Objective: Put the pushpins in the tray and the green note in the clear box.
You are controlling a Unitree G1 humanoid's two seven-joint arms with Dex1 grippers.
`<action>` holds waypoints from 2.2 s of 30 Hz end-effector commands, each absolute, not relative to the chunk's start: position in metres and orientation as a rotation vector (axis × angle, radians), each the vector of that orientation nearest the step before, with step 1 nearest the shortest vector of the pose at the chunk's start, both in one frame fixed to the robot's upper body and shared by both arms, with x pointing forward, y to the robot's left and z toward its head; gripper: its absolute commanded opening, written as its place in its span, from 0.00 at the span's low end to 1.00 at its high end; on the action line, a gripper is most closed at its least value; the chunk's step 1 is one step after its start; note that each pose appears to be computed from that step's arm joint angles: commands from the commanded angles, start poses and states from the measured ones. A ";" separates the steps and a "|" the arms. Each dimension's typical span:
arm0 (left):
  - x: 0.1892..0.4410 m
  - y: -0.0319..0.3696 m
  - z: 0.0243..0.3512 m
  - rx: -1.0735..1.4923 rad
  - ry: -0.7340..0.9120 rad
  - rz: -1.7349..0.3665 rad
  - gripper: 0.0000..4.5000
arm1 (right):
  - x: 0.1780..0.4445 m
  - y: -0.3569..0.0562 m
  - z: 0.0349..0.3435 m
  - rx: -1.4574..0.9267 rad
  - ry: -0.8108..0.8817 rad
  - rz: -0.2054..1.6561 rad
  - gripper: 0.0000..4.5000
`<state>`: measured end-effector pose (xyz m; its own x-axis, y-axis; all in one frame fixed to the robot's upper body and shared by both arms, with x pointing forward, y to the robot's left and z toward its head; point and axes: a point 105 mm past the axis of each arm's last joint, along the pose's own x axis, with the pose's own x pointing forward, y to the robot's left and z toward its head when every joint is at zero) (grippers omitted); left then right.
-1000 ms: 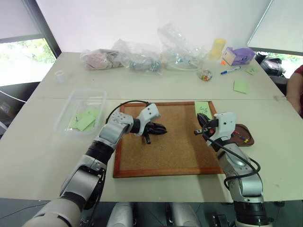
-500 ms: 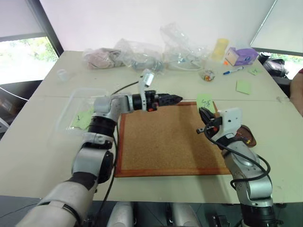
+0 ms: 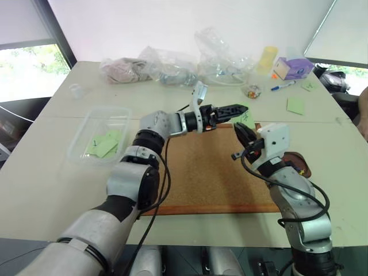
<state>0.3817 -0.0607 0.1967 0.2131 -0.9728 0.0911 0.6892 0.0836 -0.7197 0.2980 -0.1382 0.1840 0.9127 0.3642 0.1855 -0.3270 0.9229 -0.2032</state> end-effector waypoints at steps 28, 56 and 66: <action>0.386 -0.049 0.178 -0.540 0.417 -1.296 0.00 | 0.278 -0.195 0.209 0.011 -0.336 0.006 0.00; 0.318 -0.042 0.173 -0.270 0.275 -1.481 0.00 | 0.286 -0.308 0.102 0.005 0.167 -0.337 0.44; 0.318 -0.040 0.172 -0.269 0.276 -1.476 0.00 | 0.284 -0.308 0.111 0.095 0.106 -0.355 1.00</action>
